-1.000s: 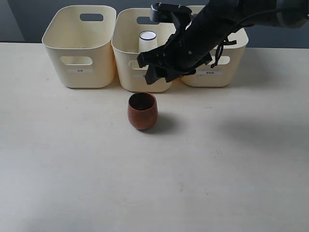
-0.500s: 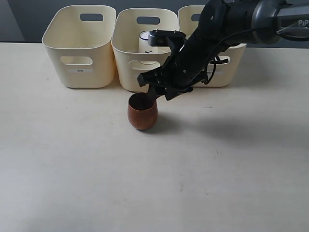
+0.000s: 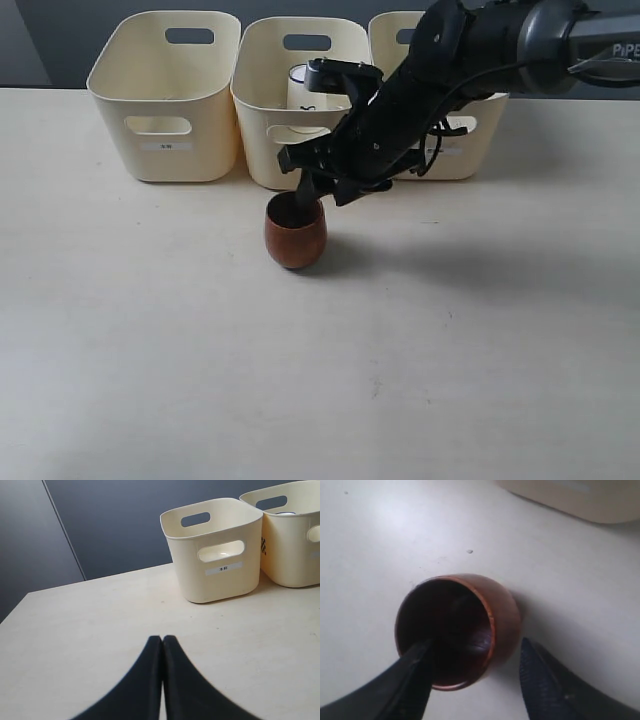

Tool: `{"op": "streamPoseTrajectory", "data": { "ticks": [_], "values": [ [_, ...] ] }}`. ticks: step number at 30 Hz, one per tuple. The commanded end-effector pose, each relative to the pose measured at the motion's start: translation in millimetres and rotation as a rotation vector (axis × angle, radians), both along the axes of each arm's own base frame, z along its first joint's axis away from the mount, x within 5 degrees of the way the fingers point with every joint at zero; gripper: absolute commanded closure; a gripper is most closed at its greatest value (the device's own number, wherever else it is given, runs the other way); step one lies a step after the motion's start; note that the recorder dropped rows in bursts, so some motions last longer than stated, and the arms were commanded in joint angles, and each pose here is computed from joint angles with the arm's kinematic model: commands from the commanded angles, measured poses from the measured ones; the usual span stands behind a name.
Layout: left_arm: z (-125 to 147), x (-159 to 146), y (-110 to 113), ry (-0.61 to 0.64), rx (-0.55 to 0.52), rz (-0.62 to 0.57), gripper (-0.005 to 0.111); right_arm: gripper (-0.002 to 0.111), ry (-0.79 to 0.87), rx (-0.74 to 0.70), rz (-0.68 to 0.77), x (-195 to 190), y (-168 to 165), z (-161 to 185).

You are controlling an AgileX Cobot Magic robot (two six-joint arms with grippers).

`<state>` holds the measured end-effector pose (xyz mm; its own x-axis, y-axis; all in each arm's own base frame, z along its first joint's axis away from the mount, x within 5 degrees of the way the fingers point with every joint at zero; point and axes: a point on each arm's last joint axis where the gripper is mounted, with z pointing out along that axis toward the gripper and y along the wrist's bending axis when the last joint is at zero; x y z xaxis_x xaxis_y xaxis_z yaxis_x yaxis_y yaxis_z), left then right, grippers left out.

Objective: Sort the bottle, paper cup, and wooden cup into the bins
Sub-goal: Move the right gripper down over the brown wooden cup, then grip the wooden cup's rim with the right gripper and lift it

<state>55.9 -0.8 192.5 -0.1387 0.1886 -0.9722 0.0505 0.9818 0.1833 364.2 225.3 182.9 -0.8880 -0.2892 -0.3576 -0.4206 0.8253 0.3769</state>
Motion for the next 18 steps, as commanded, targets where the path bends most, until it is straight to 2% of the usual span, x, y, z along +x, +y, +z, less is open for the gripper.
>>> {"op": "streamPoseTrajectory", "data": {
  "ticks": [1,10,11,12,13,14,15,18],
  "values": [
    [0,0,0,-0.01,-0.002,-0.003,0.107,0.057,0.028,-0.001,-0.007,3,2,-14],
    [0,0,0,-0.01,-0.002,-0.003,0.107,0.057,0.054,-0.004,-0.018,5,3,-27],
    [0,0,0,-0.01,-0.002,-0.003,0.107,0.059,0.055,-0.004,-0.017,4,3,-27],
    [0,0,0,-0.01,-0.002,-0.003,0.107,0.063,0.055,-0.004,-0.017,4,3,-27],
    [0,0,0,-0.01,-0.002,-0.003,0.107,0.077,0.055,-0.004,-0.017,4,3,-27],
    [0,0,0,-0.01,-0.002,-0.003,0.107,0.084,0.055,-0.004,-0.017,4,3,-27],
    [0,0,0,-0.01,-0.002,-0.003,0.107,0.104,0.053,-0.006,-0.017,5,3,-27],
    [0,0,0,-0.01,-0.002,-0.003,0.107,0.108,0.05,-0.005,-0.018,5,3,-27]
  ]
}}
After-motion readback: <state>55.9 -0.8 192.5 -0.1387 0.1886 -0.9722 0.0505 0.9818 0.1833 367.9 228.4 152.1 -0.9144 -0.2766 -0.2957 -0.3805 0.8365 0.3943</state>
